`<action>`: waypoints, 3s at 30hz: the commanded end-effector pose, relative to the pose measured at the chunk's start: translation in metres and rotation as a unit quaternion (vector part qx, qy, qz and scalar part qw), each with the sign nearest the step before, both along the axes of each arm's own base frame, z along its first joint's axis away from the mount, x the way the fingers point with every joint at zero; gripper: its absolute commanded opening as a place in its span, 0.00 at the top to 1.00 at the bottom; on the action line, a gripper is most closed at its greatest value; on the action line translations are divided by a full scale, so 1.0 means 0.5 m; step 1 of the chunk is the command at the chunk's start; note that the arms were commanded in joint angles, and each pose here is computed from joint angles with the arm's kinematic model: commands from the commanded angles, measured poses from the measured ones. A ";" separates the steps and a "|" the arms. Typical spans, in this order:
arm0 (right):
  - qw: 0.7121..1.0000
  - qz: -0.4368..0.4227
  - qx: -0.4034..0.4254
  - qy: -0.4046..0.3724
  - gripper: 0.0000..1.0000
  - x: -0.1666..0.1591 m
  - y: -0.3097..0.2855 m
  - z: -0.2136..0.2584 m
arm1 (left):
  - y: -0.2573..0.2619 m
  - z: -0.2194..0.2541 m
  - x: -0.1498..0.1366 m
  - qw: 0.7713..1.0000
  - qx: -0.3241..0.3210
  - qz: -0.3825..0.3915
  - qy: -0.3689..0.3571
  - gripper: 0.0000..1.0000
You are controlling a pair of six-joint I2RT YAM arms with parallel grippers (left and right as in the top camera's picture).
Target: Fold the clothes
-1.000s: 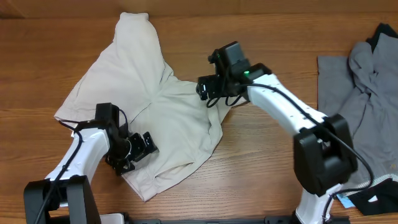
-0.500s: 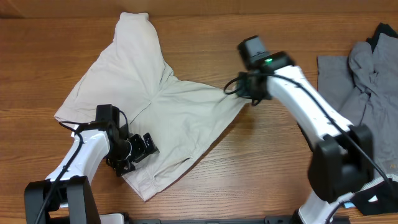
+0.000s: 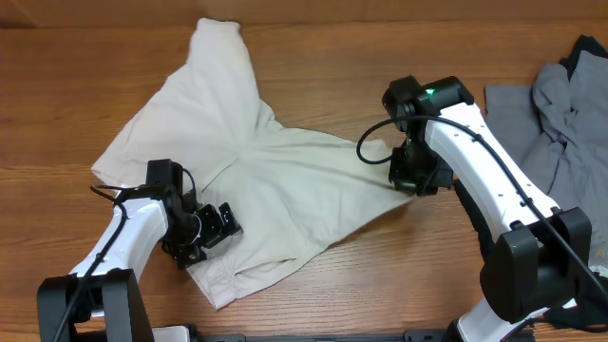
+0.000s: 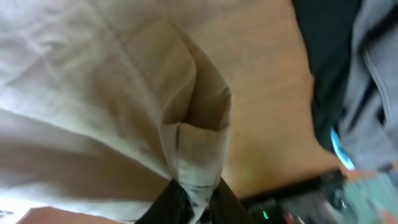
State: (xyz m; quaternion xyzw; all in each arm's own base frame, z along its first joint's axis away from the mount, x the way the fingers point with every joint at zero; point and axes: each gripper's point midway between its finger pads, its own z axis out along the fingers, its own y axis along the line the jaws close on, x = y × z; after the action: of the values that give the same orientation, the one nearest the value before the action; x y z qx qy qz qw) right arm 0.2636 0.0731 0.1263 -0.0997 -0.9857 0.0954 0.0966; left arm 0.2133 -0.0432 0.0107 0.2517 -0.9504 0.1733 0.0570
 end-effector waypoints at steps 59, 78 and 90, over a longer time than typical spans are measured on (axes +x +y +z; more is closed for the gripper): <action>0.961 0.044 0.071 -0.265 0.32 0.432 0.003 -0.041 | 0.008 -0.018 -0.011 1.000 0.018 -0.003 0.007 0.00; 0.995 0.024 0.057 -0.081 0.28 0.241 -0.024 -0.153 | 0.087 -0.033 -0.037 0.987 0.132 0.071 0.054 0.03; 0.904 0.175 0.334 -0.203 0.21 0.347 0.188 -0.022 | 0.359 0.012 -0.036 0.951 0.191 0.243 0.029 0.03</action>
State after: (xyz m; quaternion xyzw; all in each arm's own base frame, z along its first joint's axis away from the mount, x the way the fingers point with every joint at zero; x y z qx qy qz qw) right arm 0.4238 0.0982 0.0621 -0.0149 -0.9970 -0.0655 -0.0376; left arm 0.1889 0.0937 0.0028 0.4948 -0.8682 0.0256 0.0278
